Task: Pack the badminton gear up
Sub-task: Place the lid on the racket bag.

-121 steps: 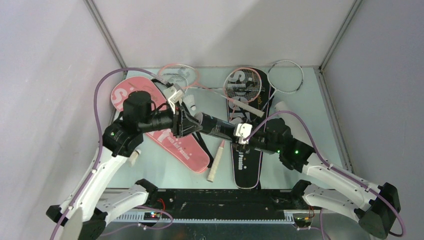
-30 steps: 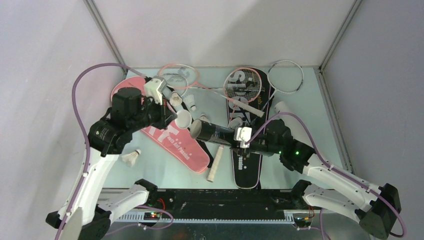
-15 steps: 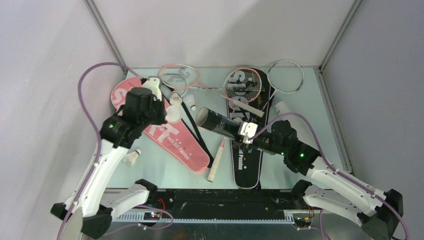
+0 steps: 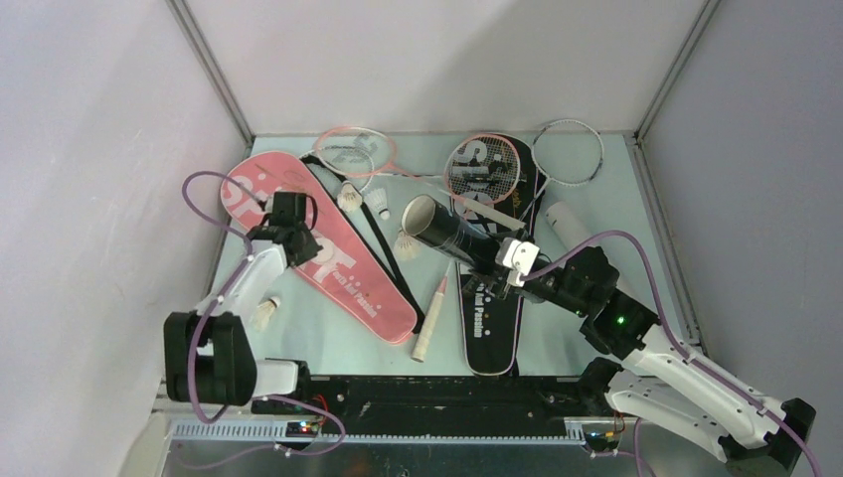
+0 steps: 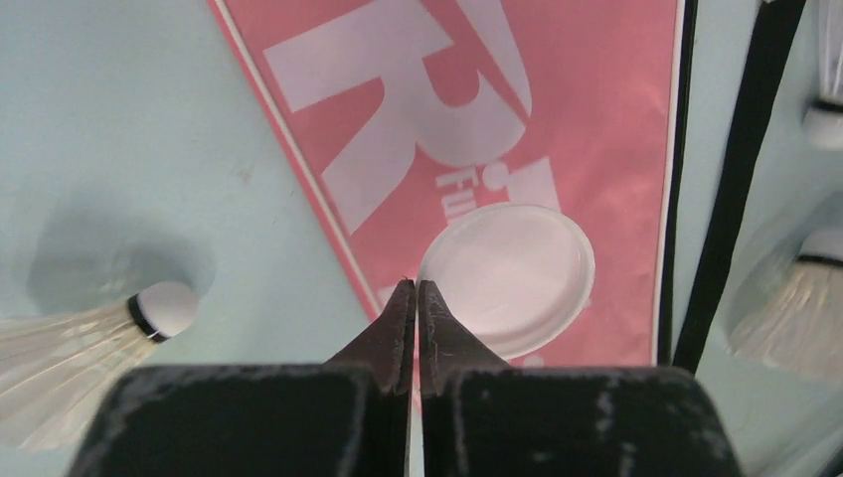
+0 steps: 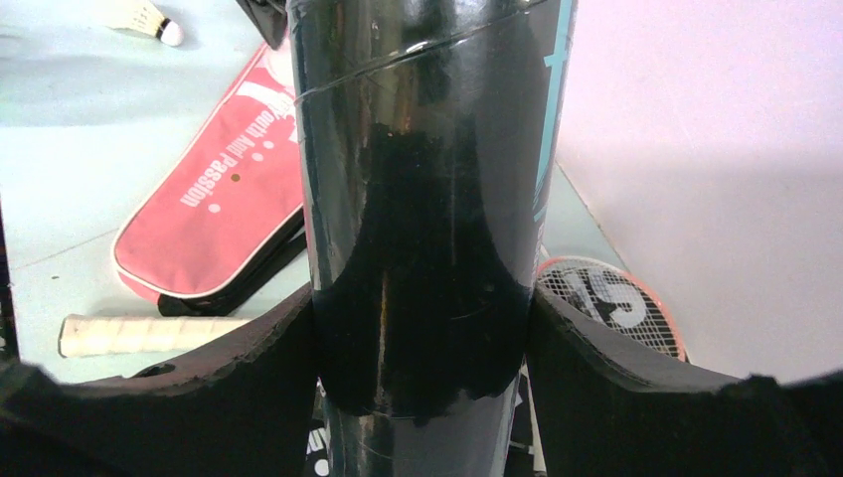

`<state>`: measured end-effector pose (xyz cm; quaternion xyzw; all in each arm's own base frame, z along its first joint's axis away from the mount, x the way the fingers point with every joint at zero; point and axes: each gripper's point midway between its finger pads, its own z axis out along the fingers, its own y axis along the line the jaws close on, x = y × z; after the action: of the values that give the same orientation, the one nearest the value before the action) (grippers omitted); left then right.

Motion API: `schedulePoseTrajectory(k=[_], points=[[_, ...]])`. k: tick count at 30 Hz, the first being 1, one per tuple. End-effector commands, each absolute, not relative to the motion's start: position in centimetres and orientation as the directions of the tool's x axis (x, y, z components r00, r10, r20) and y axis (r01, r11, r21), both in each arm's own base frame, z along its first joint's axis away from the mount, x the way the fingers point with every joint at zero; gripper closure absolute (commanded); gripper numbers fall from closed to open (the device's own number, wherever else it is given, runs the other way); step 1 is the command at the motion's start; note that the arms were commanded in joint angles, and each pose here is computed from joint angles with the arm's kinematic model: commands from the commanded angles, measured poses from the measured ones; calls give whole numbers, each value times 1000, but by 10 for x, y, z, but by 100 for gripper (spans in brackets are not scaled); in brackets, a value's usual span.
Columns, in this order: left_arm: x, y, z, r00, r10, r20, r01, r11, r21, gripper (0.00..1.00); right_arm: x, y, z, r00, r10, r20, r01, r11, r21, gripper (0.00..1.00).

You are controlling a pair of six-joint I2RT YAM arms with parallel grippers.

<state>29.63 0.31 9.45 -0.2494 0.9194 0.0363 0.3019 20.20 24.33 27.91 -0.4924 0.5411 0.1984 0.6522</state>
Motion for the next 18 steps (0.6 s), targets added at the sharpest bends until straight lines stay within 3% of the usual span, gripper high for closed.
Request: schedulePoseTrajectory(k=[1,4,7,9,18], points=[[337,3,99,-567,-556,-608,-552,804,-220,100,192,250,322,409,-145,-901,-785,448,-428,76],[336,6,94,-581,-568,-583,-577,793,-197,87,187,253,324,412,-129,-902,-793,436,-425,75],[333,15,102,-554,-570,-607,-605,776,-176,66,183,255,324,412,-122,-903,-799,428,-422,75],[328,21,108,-528,-580,-620,-627,759,-175,58,181,255,324,410,-120,-904,-803,422,-420,75],[280,61,136,-347,-665,-662,-763,610,-212,35,174,259,321,407,-118,-906,-818,395,-418,75]])
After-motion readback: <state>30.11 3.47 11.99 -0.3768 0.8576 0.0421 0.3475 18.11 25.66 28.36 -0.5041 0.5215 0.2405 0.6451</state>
